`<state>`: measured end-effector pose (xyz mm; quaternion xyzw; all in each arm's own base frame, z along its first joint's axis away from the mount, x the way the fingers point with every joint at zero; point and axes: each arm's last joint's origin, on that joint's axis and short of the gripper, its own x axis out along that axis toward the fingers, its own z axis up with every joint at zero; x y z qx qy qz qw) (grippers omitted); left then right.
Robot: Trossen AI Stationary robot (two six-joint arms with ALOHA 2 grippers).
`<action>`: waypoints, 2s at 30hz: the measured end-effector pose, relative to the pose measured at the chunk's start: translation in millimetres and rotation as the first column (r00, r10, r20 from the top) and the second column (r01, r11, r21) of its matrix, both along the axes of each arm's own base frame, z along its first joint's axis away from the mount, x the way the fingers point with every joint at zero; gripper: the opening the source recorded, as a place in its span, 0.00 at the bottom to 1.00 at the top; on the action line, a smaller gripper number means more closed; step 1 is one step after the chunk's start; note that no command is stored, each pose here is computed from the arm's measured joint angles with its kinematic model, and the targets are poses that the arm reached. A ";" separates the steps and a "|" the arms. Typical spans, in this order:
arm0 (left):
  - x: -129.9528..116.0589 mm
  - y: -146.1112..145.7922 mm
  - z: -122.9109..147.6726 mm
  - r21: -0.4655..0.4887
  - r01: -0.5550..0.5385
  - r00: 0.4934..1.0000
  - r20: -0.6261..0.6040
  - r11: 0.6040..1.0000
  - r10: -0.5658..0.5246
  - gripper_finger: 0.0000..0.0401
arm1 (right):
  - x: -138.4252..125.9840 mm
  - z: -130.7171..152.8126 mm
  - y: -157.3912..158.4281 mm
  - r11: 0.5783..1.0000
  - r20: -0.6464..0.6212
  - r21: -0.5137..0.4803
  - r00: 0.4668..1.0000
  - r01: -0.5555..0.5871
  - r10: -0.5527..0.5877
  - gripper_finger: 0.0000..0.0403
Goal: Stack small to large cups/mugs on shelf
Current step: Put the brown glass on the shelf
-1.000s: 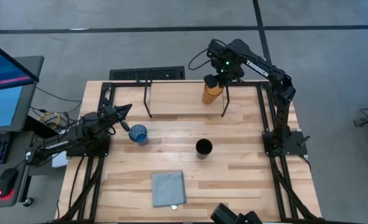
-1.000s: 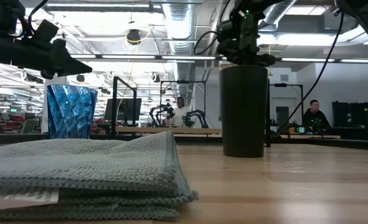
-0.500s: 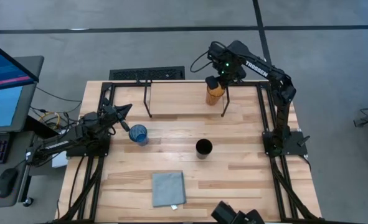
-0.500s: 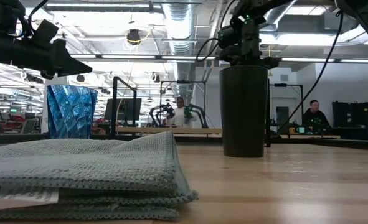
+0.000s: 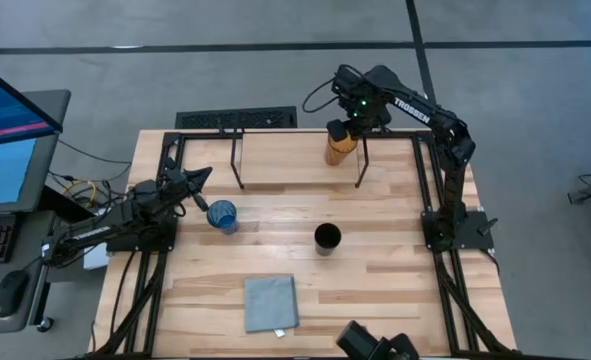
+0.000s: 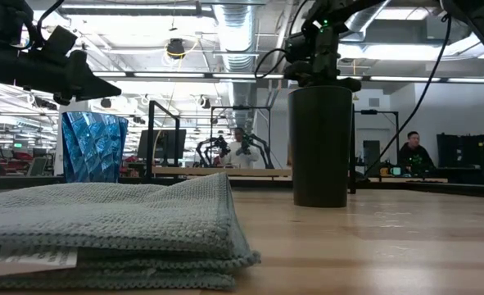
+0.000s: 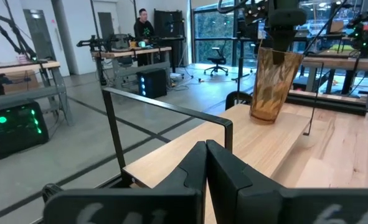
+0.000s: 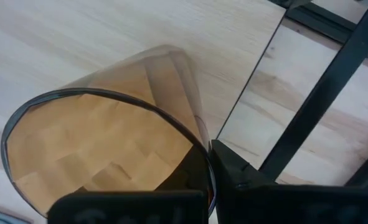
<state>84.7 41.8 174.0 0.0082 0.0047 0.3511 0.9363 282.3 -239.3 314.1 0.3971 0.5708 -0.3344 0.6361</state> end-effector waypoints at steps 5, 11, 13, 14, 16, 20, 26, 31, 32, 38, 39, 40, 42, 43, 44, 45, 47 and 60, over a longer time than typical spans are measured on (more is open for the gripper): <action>0.0 0.0 0.0 -0.003 0.000 1.000 0.003 1.000 0.000 0.00 | -0.3 0.0 0.0 1.000 -0.004 0.000 1.000 0.000 0.000 0.06; 0.0 0.0 0.0 -0.004 0.000 1.000 0.004 1.000 0.000 0.00 | -1.1 -0.3 -1.4 1.000 -0.004 -0.002 1.000 0.005 -0.005 0.08; 0.0 0.0 0.0 -0.004 0.000 1.000 0.004 1.000 0.000 0.00 | -1.1 -0.2 -1.5 1.000 -0.004 -0.003 1.000 0.005 -0.005 0.09; 0.0 0.0 0.0 -0.004 0.000 1.000 0.004 1.000 0.000 0.00 | -1.1 -0.2 -1.4 1.000 -0.004 -0.002 1.000 0.005 -0.005 0.10; 0.0 0.0 0.1 -0.005 0.000 1.000 0.005 1.000 0.000 0.00 | -1.1 -0.1 -1.4 1.000 -0.003 -0.002 1.000 0.006 -0.006 0.12; 0.0 0.0 0.0 -0.005 0.000 1.000 0.005 1.000 0.000 0.00 | -0.9 -0.1 -1.1 1.000 -0.002 0.000 1.000 0.006 -0.006 0.14; 0.0 0.0 0.0 -0.005 0.000 1.000 0.005 1.000 0.000 0.00 | -0.3 0.0 -1.3 1.000 0.004 -0.002 1.000 0.005 -0.005 0.17; 0.0 0.0 0.0 -0.004 0.000 1.000 0.004 1.000 0.000 0.00 | 1.9 0.3 -3.1 1.000 0.026 -0.021 1.000 0.005 -0.004 0.19; 0.0 0.0 0.0 -0.004 0.000 1.000 0.004 1.000 0.000 0.00 | 1.9 0.3 -3.1 1.000 0.026 -0.021 1.000 0.004 -0.004 0.20; 0.0 0.0 0.0 -0.004 0.000 1.000 0.003 1.000 0.000 0.00 | 1.2 0.2 -2.3 0.999 0.020 -0.020 0.999 -0.045 0.045 0.24; 0.0 0.0 0.0 -0.004 0.000 1.000 0.003 1.000 0.000 0.00 | 1.0 0.2 -2.1 0.999 0.019 -0.018 0.999 -0.047 0.047 0.25; 0.0 0.0 0.0 -0.004 0.000 1.000 0.003 1.000 0.000 0.00 | 1.0 0.2 -2.1 0.999 0.018 -0.018 0.999 -0.047 0.047 0.26; 0.0 0.0 0.0 -0.004 0.000 1.000 0.003 1.000 0.000 0.00 | 1.0 0.2 -2.2 0.999 0.018 -0.019 0.999 -0.048 0.048 0.28; 0.0 0.0 0.0 -0.003 0.000 1.000 0.003 1.000 0.000 0.00 | 1.1 0.2 -2.2 0.999 0.019 -0.020 0.999 -0.048 0.049 0.29; 0.0 0.0 0.0 -0.003 0.000 1.000 0.003 1.000 0.000 0.00 | 1.2 0.2 -2.2 0.999 0.019 -0.021 0.999 -0.048 0.049 0.30; 0.0 0.0 0.0 -0.003 0.000 1.000 0.003 1.000 0.000 0.00 | 1.3 0.2 -2.6 0.999 0.020 -0.025 0.999 -0.048 0.048 0.31; 0.0 0.0 0.0 -0.003 0.000 1.000 0.003 1.000 0.000 0.00 | 2.1 0.3 -3.5 0.998 0.022 -0.041 0.999 -0.047 0.048 0.33; 0.0 0.0 0.0 -0.004 0.000 1.000 0.003 1.000 0.000 0.00 | 4.6 0.8 -6.4 0.996 0.037 -0.082 0.998 -0.042 0.045 0.41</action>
